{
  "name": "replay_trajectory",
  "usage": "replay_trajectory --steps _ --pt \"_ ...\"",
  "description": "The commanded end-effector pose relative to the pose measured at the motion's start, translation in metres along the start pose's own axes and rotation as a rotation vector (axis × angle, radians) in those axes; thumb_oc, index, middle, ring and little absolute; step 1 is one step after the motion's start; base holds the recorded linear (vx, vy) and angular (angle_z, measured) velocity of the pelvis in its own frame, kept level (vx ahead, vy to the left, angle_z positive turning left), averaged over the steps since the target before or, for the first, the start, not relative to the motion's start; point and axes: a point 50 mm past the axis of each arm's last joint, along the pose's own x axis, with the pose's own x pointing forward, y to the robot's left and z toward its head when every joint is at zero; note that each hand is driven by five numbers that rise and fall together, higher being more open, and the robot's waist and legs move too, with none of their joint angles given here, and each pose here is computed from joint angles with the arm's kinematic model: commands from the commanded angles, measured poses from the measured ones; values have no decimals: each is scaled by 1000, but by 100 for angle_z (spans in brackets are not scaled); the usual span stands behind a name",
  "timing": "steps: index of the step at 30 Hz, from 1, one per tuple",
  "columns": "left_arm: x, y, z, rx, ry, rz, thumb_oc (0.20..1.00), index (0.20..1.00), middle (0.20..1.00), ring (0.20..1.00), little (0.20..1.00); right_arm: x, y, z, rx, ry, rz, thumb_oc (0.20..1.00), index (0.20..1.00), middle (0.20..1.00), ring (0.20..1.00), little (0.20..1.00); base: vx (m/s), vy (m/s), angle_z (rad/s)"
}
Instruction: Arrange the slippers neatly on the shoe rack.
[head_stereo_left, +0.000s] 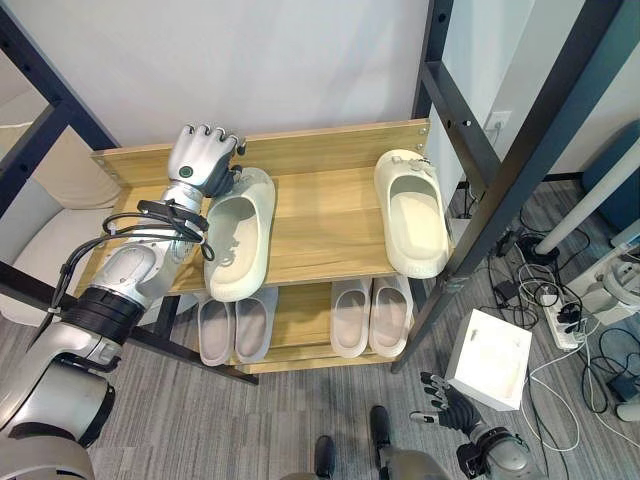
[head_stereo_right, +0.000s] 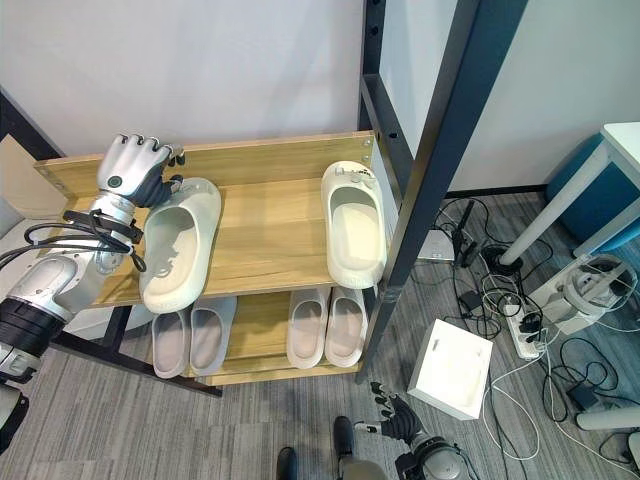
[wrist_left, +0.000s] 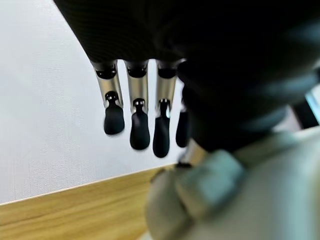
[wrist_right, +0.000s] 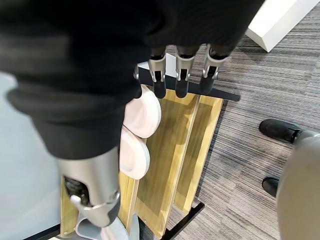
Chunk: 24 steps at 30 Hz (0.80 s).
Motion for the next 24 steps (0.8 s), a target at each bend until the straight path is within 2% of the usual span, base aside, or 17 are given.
replay_trajectory --steps 1,8,14,19,24 --pt "9 25 -29 31 111 103 1000 1000 1000 1000 1000 -3 -13 14 -7 -78 -46 1000 1000 1000 1000 1000 -15 -16 3" --pt "-21 34 -43 -1 160 158 1000 1000 1000 1000 1000 3 -4 12 -6 -56 -16 1000 1000 1000 1000 1000 -8 -9 11" --pt "-46 21 -42 -66 183 124 1000 1000 1000 1000 1000 6 3 12 -19 -48 13 1000 1000 1000 1000 1000 -11 5 12" --pt "-44 13 -35 -123 187 107 1000 1000 1000 1000 1000 7 3 13 -32 -48 14 1000 1000 1000 1000 1000 -3 2 8" --pt "-40 10 -26 -258 212 146 1000 1000 1000 1000 1000 7 1 11 -24 -41 -4 1000 1000 1000 1000 1000 0 0 0"
